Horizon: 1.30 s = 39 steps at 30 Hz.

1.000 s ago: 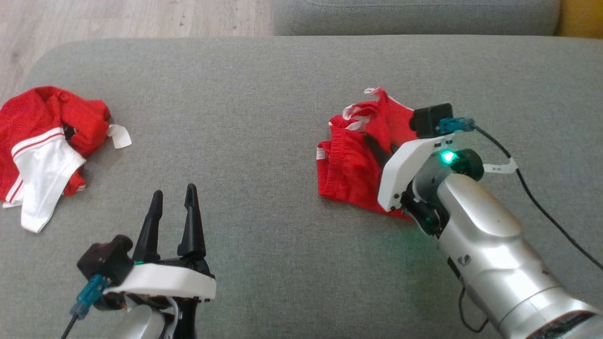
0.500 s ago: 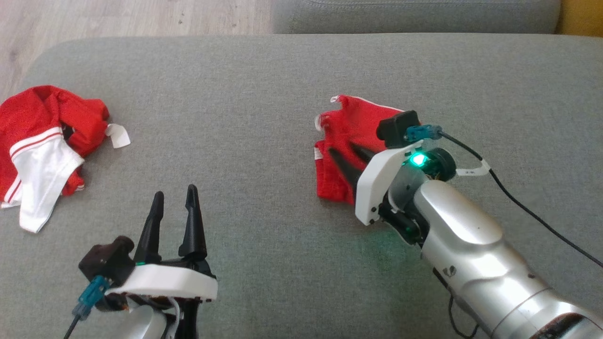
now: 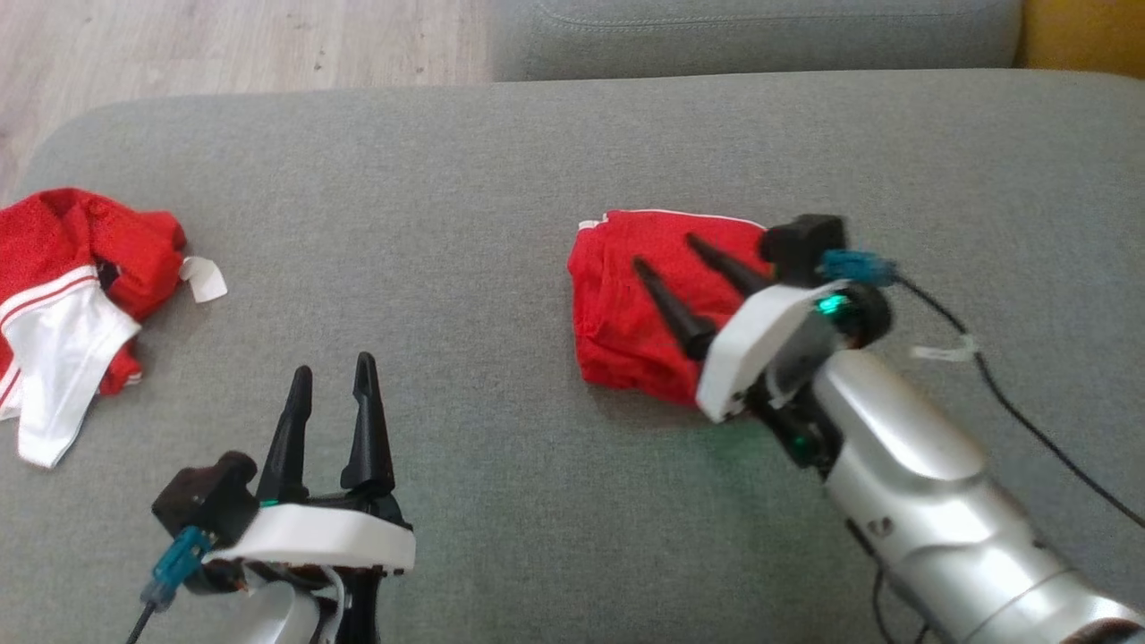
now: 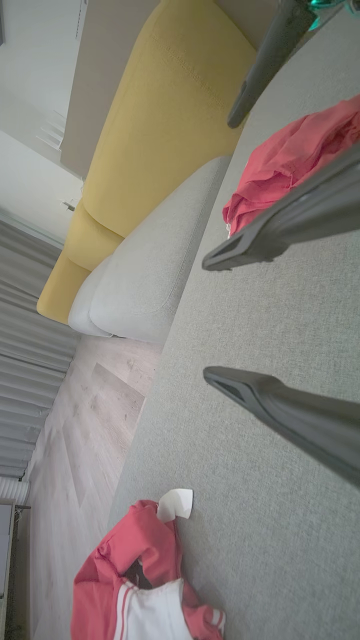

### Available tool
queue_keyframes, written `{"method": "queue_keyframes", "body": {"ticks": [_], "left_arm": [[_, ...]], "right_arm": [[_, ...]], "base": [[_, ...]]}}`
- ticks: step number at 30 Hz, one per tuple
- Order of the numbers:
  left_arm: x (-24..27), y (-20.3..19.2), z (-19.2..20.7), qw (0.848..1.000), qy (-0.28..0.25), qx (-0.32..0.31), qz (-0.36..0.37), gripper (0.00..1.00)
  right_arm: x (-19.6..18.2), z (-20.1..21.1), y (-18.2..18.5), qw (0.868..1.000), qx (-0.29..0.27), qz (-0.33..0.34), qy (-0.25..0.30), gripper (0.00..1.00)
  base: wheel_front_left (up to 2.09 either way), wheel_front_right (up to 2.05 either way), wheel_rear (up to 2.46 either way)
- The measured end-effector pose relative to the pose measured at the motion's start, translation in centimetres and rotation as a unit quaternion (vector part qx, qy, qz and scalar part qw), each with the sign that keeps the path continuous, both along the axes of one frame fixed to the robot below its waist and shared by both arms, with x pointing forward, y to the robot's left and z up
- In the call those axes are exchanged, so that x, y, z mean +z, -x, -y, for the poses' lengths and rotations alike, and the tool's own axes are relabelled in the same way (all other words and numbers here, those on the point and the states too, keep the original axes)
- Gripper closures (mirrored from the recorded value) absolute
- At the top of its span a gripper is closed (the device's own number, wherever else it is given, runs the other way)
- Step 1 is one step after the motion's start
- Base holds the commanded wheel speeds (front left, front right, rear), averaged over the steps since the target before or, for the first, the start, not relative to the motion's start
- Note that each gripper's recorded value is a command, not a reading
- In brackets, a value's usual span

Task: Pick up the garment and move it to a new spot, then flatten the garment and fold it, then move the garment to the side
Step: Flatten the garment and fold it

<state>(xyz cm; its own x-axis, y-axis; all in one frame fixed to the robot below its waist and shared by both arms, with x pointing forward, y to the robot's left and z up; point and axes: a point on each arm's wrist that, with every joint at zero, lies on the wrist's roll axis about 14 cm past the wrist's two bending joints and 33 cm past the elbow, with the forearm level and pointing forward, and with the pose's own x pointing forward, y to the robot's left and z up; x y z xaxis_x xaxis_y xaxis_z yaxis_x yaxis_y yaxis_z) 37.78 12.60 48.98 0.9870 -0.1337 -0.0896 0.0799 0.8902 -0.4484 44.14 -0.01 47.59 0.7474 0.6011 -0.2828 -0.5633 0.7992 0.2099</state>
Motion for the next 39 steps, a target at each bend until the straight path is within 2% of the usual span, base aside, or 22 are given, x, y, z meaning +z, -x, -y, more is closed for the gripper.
{"method": "queue_keyframes", "body": {"ticks": [8, 15, 30, 39], "left_arm": [[0.3, 0.1, 0.7, 1.0, 0.007, -0.005, 0.006, 0.0], [1.0, 0.6, 1.0, 1.0, 0.006, -0.01, 0.02, 0.0], [-2.0, 3.4, 0.3, 0.998, -0.067, -0.017, -0.003, 0.0], [-2.8, 4.5, -0.5, 0.997, -0.075, -0.007, -0.014, 0.0]], "right_arm": [[1.0, 5.4, -1.9, 0.996, -0.081, 0.045, -0.003, 0.0], [1.9, 9.1, -1.6, 0.985, -0.145, 0.088, -0.015, 0.0], [0.9, 14.9, 6.6, 0.961, -0.252, 0.113, -0.014, 0.0], [0.9, 15.9, 9.3, 0.956, -0.269, 0.118, -0.01, 0.0]], "base": [[0.0, 0.0, 0.0], [0.0, 0.0, 0.0], [0.0, 0.0, 0.0], [0.0, 0.0, 0.0]]}}
